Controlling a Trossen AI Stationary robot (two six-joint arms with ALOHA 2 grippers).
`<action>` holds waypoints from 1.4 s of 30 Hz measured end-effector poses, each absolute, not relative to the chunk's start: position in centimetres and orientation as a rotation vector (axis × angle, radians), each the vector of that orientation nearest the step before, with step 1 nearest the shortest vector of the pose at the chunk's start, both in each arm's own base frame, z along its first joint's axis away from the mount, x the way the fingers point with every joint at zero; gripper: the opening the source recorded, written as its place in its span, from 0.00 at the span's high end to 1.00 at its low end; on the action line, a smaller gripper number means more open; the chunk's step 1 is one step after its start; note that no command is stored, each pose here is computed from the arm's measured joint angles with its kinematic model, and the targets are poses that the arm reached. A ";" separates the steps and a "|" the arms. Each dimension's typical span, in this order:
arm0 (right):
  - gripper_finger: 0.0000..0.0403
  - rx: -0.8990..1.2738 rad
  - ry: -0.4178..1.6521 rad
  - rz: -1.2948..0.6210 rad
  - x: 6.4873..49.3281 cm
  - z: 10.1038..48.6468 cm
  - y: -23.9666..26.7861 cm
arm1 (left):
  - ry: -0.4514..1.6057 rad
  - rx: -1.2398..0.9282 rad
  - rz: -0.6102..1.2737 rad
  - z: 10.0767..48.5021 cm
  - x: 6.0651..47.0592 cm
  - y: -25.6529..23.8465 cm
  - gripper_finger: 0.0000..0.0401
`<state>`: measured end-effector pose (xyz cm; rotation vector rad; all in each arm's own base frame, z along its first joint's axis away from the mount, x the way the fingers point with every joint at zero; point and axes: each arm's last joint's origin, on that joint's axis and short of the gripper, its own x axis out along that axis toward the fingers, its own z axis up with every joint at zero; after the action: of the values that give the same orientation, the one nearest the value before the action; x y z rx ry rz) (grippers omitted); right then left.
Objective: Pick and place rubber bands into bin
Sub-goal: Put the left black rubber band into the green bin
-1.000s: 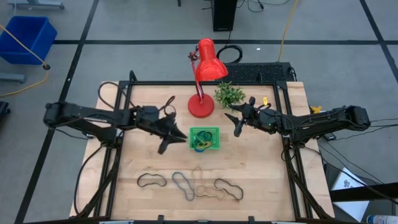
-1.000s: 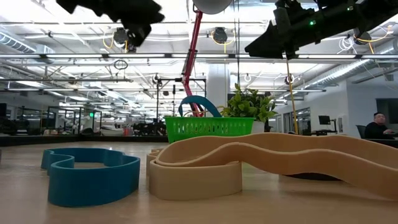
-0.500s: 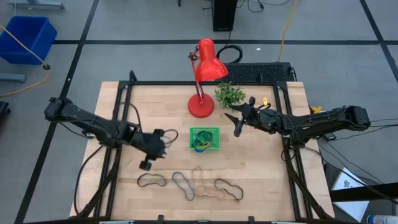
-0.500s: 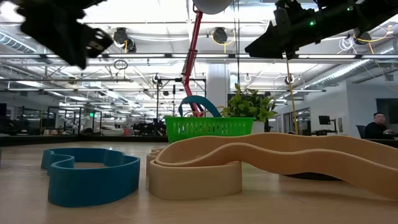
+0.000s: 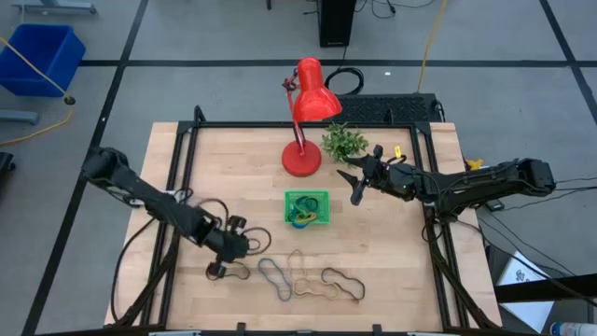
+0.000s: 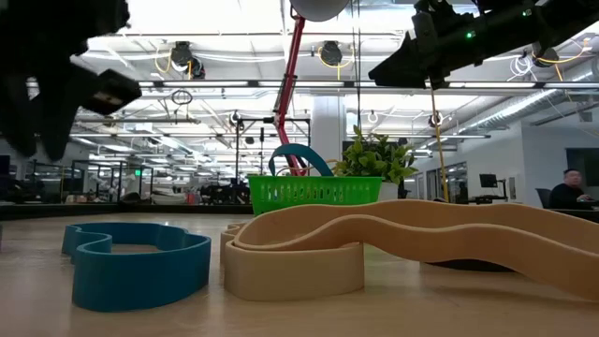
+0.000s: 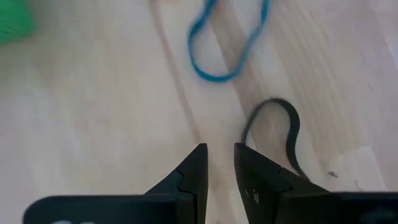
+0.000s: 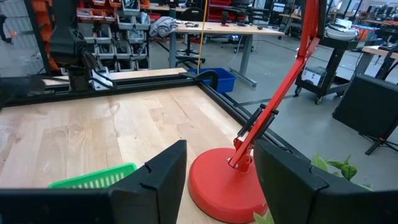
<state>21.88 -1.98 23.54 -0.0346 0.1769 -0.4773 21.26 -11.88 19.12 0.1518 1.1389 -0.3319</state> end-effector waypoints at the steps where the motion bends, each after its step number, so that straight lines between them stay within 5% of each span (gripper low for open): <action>1: 0.55 -0.035 0.177 -0.477 21.9 23.5 -2.0 | 1.147 0.158 -0.336 18.8 21.4 -12.1 0.79; 21: 0.55 -0.040 0.203 -0.477 21.8 23.3 -2.0 | 1.295 0.201 -0.372 13.3 22.8 -14.3 0.79; 27: 0.55 -0.037 0.203 -0.478 21.8 23.3 -2.0 | 1.294 0.203 -0.400 13.4 22.8 -14.3 0.93; 42: 0.55 -0.039 0.203 -0.477 21.8 23.3 -2.0 | 1.258 -0.106 -0.497 15.2 23.8 -13.1 0.99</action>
<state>21.83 -1.99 23.30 -0.0392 0.2026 -0.4774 23.80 -13.10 15.20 -0.1060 1.2578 -0.4975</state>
